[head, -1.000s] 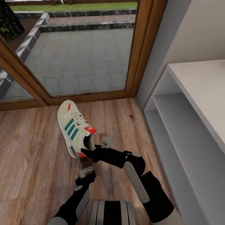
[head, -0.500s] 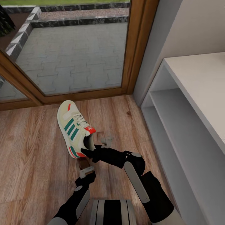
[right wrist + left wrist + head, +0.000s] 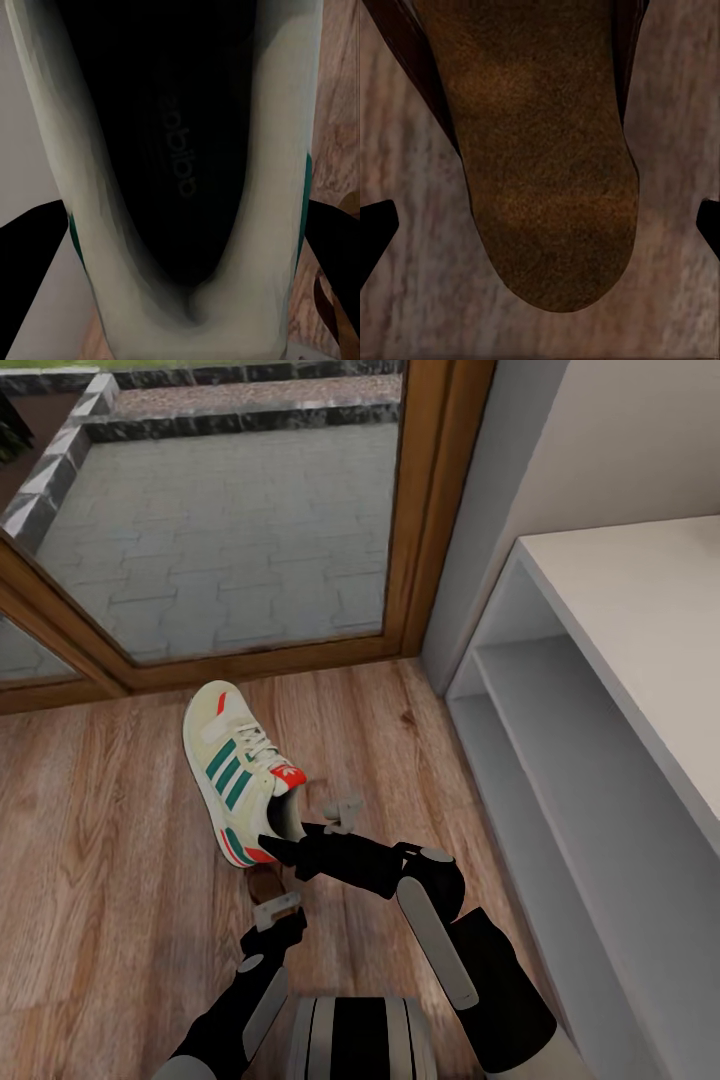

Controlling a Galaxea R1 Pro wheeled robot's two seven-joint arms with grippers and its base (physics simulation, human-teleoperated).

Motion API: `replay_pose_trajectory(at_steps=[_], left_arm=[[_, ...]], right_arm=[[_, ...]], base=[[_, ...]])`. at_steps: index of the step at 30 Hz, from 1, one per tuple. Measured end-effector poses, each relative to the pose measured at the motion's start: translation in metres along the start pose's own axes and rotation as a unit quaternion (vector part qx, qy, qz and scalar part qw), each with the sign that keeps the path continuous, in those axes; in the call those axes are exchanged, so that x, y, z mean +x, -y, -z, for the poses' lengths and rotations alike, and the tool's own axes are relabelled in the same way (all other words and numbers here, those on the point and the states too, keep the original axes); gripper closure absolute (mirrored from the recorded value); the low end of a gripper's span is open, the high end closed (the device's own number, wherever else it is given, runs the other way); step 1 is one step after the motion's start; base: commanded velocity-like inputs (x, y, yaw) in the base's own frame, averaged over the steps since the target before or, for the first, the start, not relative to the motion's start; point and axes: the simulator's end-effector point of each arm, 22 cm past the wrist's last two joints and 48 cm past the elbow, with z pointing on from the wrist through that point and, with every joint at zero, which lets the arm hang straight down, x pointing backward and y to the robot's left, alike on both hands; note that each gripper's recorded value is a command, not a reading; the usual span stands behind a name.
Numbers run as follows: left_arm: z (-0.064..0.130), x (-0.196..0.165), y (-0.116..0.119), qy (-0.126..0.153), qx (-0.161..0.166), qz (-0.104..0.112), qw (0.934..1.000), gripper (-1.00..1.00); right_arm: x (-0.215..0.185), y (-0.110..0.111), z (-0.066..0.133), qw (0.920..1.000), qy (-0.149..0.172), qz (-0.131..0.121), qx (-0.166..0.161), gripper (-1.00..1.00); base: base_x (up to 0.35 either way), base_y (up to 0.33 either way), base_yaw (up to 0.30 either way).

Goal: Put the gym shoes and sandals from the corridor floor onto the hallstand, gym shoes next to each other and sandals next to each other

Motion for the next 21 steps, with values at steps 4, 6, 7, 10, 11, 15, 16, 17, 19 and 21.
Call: replay_pose_trajectory(at_steps=[4, 6, 7, 10, 11, 15, 16, 17, 19, 21], left_arm=[[-0.001, 0.002, 0.000, -0.002, 0.000, 0.000, 1.0000, -1.00], [-0.001, 0.003, 0.000, -0.002, 0.000, 0.000, 1.0000, -1.00], [-0.001, 0.003, 0.000, -0.003, 0.000, 0.000, 1.0000, -1.00], [-0.001, 0.003, 0.000, -0.003, 0.000, 0.000, 1.0000, -1.00], [-0.001, 0.003, 0.000, -0.003, 0.000, 0.000, 1.0000, -1.00], [-0.001, 0.003, 0.000, -0.002, -0.001, 0.000, 1.0000, -1.00], [-0.002, 0.005, -0.001, -0.004, -0.001, 0.000, 1.0000, -1.00], [-0.003, 0.007, -0.001, -0.006, -0.002, 0.000, 1.0000, -1.00], [-0.005, 0.011, -0.003, -0.010, -0.003, -0.001, 0.9999, -1.00], [-0.007, 0.016, -0.004, -0.014, -0.005, -0.001, 0.9999, -1.00]], right_arm=[[0.001, 0.001, -0.001, 1.0000, -0.001, -0.003, -0.001, 1.00], [0.002, 0.001, -0.001, 1.0000, -0.001, -0.003, -0.001, 1.00], [0.002, 0.001, -0.001, 1.0000, -0.001, -0.003, -0.001, 1.00], [0.002, 0.001, -0.001, 1.0000, -0.001, -0.003, -0.001, 1.00], [0.002, 0.001, -0.001, 1.0000, -0.001, -0.003, -0.001, 1.00], [0.002, 0.001, -0.001, 1.0000, -0.001, -0.004, -0.001, 1.00], [0.003, 0.003, -0.001, 1.0000, -0.002, -0.004, 0.000, 1.00], [0.005, 0.005, -0.002, 1.0000, -0.003, -0.006, 0.001, 1.00], [0.008, 0.008, -0.003, 0.9999, -0.005, -0.010, 0.001, 1.00], [0.011, 0.012, -0.004, 0.9999, -0.007, -0.014, 0.002, 1.00]], base=[[0.000, 0.000, -0.007], [0.000, 0.000, -0.002], [0.000, 0.000, -0.001], [0.000, 0.000, 0.000], [0.000, 0.000, 0.000], [0.000, 0.000, 0.000], [0.000, 0.000, 0.000], [0.000, 0.000, 0.000], [0.000, 0.000, 0.000], [0.000, 0.000, 0.000]])
